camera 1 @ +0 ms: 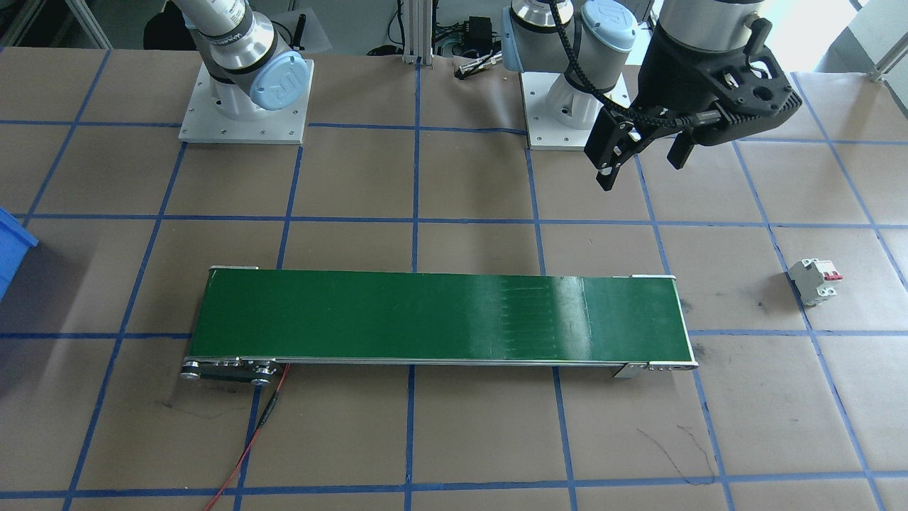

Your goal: Move button from left to right

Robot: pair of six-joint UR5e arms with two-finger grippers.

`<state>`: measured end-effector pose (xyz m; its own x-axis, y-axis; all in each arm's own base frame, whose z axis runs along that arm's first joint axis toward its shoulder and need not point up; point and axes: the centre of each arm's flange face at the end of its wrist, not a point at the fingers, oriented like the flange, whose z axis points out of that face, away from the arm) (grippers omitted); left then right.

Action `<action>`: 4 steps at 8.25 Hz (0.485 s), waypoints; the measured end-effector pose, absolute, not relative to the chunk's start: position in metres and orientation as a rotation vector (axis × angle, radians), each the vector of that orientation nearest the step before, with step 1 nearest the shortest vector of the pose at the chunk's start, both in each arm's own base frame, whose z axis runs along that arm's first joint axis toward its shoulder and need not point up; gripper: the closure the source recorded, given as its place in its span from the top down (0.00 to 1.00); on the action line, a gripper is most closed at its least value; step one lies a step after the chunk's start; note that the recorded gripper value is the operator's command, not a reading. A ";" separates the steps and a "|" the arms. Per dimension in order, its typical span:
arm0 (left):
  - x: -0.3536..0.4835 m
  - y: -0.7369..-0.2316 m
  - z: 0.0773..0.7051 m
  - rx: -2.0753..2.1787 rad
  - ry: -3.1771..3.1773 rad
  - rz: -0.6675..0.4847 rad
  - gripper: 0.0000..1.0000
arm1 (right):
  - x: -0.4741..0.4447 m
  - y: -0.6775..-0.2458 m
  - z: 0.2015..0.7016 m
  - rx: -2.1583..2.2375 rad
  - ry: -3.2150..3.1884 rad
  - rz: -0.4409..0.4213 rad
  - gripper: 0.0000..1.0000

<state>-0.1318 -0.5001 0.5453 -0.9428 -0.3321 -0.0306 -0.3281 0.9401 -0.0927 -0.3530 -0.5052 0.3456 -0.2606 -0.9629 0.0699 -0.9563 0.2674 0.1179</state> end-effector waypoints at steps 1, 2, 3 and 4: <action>-0.132 -0.499 0.546 -0.519 3.049 -0.135 1.00 | -0.322 -0.497 0.383 1.745 -2.475 -0.072 1.00; -0.132 -0.500 0.546 -0.519 3.049 -0.138 1.00 | -0.279 -0.491 0.418 1.663 -2.543 -0.070 1.00; -0.132 -0.500 0.547 -0.519 3.049 -0.138 1.00 | -0.234 -0.489 0.443 1.593 -2.604 -0.057 1.00; -0.132 -0.499 0.547 -0.519 3.049 -0.139 1.00 | -0.192 -0.492 0.455 1.522 -2.688 -0.019 1.00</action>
<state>-0.1320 -0.4989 0.5470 -0.9428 -0.3321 -0.0295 -0.3280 0.9398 -0.0958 -0.1921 -0.4923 0.4550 -0.5133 -0.8573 0.0395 -0.8567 0.5146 0.0365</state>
